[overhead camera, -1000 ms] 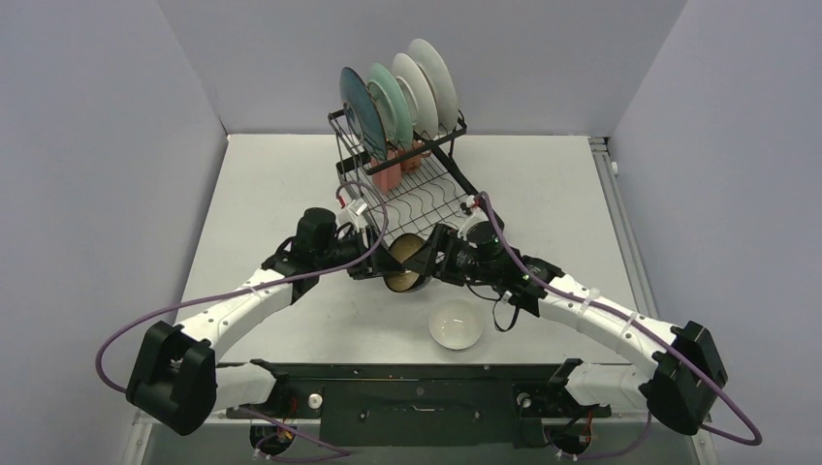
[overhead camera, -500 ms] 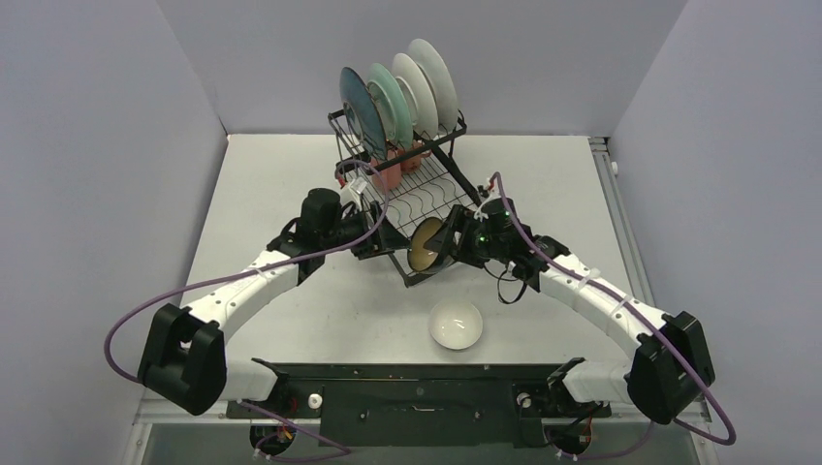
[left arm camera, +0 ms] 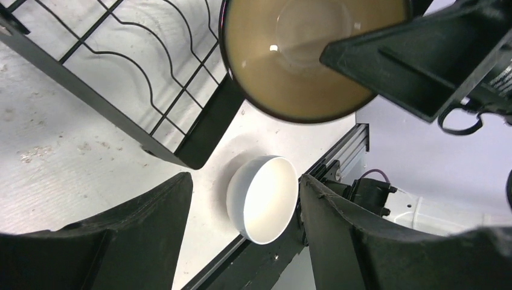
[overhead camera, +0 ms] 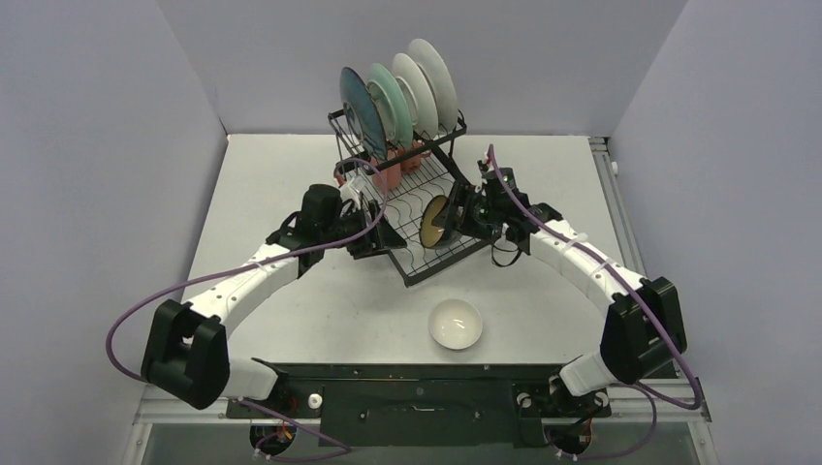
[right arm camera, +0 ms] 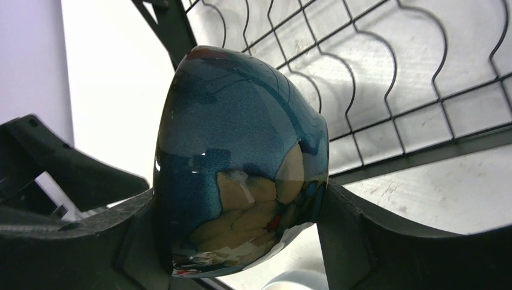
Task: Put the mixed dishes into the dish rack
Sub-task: Pick up the bowl from the dish rack, then insert the bowl into the dish rack.
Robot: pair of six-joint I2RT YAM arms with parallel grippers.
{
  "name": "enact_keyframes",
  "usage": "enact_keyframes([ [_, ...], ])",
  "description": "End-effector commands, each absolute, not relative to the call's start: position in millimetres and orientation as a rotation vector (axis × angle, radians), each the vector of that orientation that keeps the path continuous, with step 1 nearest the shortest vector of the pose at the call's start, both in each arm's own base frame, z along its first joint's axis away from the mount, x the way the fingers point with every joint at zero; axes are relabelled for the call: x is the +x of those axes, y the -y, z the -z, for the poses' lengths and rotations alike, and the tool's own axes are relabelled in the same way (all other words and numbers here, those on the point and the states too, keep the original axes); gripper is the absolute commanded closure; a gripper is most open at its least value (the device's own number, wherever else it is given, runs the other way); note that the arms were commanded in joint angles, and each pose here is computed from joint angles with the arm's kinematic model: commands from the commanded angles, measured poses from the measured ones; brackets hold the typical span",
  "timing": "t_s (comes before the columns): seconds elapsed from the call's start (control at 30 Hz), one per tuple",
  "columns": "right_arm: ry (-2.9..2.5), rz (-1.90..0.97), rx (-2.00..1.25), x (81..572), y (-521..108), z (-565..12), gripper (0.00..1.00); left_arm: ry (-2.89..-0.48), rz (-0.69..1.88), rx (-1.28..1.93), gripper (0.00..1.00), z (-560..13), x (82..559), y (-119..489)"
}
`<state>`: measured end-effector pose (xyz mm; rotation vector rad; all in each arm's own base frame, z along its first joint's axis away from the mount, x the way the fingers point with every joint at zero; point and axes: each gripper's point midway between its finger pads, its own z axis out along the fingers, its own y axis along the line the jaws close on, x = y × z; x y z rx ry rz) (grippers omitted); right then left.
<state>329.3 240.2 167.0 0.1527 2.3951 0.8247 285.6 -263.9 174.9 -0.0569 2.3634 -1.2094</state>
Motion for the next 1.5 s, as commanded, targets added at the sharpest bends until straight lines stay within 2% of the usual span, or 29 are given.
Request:
enact_keyframes([
  [0.0,-2.245,-0.790,0.020,366,-242,-214,0.99,-2.303,1.187,0.052,0.37,-206,281,255],
  [0.6,-2.399,-0.366,-0.331,399,-211,-165,1.00,-2.304,1.097,0.309,0.37,-203,224,220],
  [1.47,-2.371,-0.075,-0.618,438,-192,-142,1.00,-2.277,1.043,0.336,0.37,-191,211,207],
])
